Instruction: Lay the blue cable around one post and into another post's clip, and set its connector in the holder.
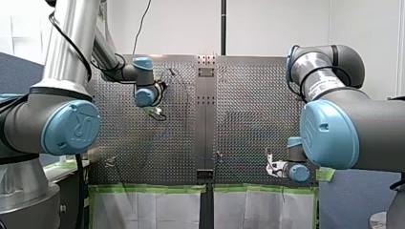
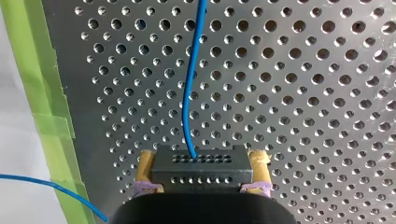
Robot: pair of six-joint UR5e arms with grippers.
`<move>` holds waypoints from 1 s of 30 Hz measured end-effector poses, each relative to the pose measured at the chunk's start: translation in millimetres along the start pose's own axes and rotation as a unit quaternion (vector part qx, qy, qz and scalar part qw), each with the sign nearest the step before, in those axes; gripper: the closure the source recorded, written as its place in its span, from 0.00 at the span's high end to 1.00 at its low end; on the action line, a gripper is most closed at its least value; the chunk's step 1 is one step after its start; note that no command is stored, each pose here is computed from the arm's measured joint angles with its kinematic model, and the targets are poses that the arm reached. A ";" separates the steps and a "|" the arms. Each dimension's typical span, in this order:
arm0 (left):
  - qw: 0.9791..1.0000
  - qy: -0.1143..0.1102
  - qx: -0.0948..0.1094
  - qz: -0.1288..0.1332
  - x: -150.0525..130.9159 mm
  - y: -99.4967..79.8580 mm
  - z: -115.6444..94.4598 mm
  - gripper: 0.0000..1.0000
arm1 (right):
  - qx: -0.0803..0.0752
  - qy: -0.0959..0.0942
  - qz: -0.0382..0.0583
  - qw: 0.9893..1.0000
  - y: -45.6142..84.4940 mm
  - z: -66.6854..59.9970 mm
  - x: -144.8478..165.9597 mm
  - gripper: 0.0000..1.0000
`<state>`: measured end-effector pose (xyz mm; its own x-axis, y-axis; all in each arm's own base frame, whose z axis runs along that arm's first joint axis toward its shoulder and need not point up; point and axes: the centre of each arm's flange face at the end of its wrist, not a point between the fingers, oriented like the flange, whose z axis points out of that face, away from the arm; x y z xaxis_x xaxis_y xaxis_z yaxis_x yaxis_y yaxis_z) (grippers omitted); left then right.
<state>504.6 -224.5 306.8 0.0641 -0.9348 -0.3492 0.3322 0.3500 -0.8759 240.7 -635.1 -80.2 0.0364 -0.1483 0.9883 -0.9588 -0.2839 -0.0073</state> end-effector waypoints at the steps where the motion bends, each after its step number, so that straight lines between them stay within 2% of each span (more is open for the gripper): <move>1: 1.000 -0.003 0.000 -0.004 -1.2 -0.8 1.8 1.00 | 0.000 0.000 0.000 1.000 0.0 0.0 0.0 0.19; 9: 0.999 -0.019 -0.006 -0.042 -8.2 -6.9 20.5 1.00 | 0.000 0.000 0.000 1.000 0.1 -0.1 -0.1 0.19; 15: 0.997 -0.014 -0.029 -0.068 0.2 4.7 34.5 1.00 | 0.000 0.000 0.000 1.000 0.0 0.0 0.0 0.19; 20: 0.995 -0.019 -0.049 -0.086 0.0 10.1 39.9 1.00 | 0.000 0.001 0.000 1.000 0.0 0.1 0.1 0.19; 26: 0.994 -0.026 -0.071 -0.074 -2.9 14.6 37.6 1.00 | -0.001 0.000 -0.001 1.000 0.5 0.3 0.2 0.19; 30: 0.994 -0.031 -0.076 -0.065 -4.8 16.3 37.2 1.00 | -0.007 -0.001 -0.011 1.000 2.5 1.6 3.2 0.19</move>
<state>544.7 -216.6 306.6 0.0890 -0.9731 -0.2124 0.1948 0.2262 -0.9544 238.9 -637.8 -77.4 0.0575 -0.1446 0.9878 -0.9614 -0.2746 0.0158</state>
